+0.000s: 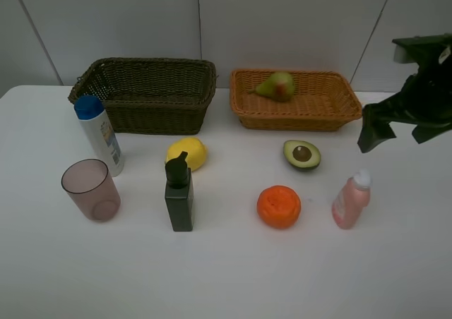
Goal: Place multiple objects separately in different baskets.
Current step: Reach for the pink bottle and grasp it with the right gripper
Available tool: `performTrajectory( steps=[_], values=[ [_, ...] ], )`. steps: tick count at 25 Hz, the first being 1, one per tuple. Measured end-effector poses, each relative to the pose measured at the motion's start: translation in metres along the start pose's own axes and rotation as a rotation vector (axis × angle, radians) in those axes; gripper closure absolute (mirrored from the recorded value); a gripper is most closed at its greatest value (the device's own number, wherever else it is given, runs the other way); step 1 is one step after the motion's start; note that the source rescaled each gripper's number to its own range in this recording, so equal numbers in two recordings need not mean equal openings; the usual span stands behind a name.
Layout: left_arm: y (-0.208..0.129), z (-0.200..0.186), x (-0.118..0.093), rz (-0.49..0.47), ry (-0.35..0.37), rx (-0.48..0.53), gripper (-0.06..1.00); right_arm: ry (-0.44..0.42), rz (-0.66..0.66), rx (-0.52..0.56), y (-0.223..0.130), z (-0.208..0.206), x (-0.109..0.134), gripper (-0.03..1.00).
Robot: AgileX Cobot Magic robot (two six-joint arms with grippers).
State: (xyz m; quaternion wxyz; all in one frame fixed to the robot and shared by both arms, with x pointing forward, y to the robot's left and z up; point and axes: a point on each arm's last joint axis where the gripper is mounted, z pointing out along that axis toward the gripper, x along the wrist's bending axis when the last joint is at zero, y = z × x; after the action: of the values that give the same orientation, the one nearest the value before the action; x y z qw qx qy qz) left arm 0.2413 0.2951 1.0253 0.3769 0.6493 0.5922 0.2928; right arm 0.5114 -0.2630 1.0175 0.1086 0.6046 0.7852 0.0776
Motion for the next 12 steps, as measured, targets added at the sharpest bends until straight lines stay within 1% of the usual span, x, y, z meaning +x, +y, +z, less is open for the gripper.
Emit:
performTrajectory(
  steps=[4, 10, 12],
  values=[
    [0.000, 0.000, 0.000, 0.000, 0.000, 0.000, -0.06, 0.051, 0.034, 0.024, -0.009, 0.010, 0.007, 0.04],
    [0.000, 0.000, 0.000, 0.000, 0.000, 0.000, -0.06, 0.110, 0.029, 0.009, -0.007, 0.010, 0.025, 0.04],
    [0.000, 0.000, 0.000, 0.000, 0.000, 0.000, -0.06, 0.116, 0.036, 0.005, -0.007, 0.011, 0.028, 0.04]
  ],
)
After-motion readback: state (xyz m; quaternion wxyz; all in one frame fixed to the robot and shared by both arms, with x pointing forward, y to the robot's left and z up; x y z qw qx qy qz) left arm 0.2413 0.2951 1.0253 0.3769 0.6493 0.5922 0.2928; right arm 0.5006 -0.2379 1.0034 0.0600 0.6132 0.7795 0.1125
